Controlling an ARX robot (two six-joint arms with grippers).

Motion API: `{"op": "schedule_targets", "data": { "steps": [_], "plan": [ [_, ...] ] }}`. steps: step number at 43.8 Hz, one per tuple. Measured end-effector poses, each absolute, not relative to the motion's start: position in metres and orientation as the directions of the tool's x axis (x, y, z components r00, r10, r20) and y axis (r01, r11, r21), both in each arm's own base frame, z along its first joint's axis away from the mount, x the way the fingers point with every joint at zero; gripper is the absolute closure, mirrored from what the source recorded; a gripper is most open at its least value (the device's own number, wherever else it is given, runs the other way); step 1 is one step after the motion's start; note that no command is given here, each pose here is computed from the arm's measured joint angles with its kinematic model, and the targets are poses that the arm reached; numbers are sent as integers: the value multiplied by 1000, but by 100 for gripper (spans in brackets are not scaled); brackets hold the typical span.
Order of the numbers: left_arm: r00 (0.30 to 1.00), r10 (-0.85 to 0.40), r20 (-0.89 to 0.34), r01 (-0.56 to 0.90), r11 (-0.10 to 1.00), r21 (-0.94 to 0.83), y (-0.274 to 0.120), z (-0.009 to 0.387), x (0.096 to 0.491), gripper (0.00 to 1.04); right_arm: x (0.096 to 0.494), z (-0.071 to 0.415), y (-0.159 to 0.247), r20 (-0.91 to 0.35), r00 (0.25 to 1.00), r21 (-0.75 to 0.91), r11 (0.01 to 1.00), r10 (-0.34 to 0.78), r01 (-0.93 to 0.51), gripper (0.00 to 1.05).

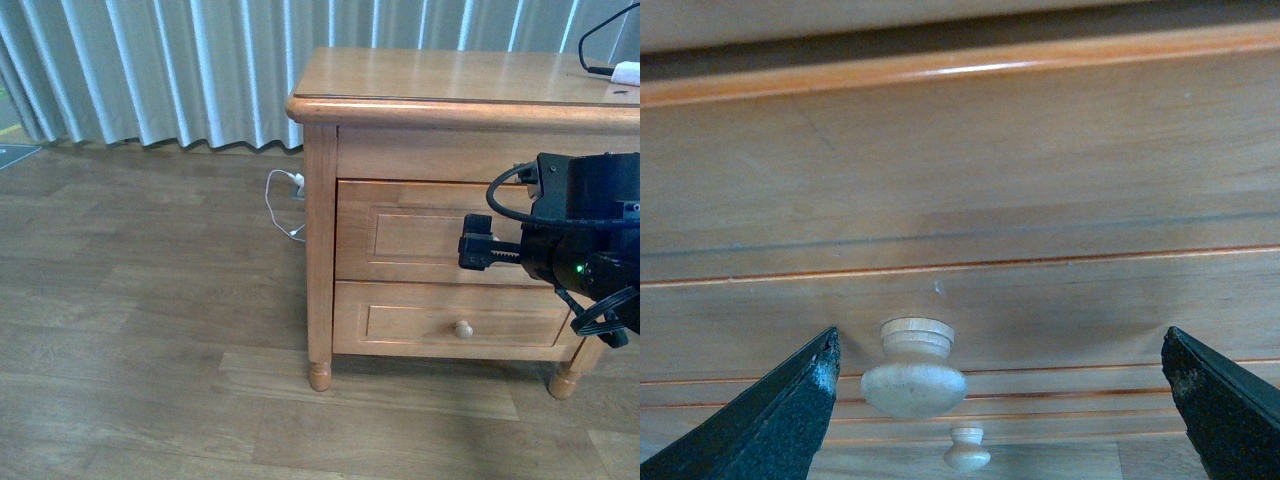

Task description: Place pink marker in drawer with both arms

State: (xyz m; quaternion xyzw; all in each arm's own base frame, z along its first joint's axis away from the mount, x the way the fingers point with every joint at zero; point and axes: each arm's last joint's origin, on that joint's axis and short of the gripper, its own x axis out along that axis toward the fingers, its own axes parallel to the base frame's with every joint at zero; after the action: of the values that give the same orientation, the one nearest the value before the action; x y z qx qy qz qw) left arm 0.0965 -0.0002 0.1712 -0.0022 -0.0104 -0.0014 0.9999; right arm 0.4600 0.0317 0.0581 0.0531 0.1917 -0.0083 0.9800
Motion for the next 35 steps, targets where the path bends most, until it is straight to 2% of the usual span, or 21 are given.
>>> {"op": "schedule_targets", "data": {
  "steps": [9, 16, 22, 31, 35],
  "plan": [
    [1000, -3, 21, 3, 1000, -4, 0, 171, 97, 6, 455, 59, 30, -372, 928, 98, 994, -13, 53, 9],
    [1000, -3, 21, 3, 1000, -4, 0, 171, 97, 6, 436, 78, 21, -347, 938, 116, 992, 3, 40, 9],
    [1000, -3, 21, 3, 1000, -4, 0, 171, 97, 6, 400, 117, 9, -318, 946, 148, 989, 57, -10, 9],
    [1000, -3, 21, 3, 1000, -4, 0, 171, 97, 6, 316, 172, 1, -330, 922, 199, 970, 200, -139, 9],
    [1000, -3, 21, 3, 1000, -4, 0, 171, 97, 6, 286, 193, 2, -313, 922, 201, 964, 230, -172, 9]
  ]
}}
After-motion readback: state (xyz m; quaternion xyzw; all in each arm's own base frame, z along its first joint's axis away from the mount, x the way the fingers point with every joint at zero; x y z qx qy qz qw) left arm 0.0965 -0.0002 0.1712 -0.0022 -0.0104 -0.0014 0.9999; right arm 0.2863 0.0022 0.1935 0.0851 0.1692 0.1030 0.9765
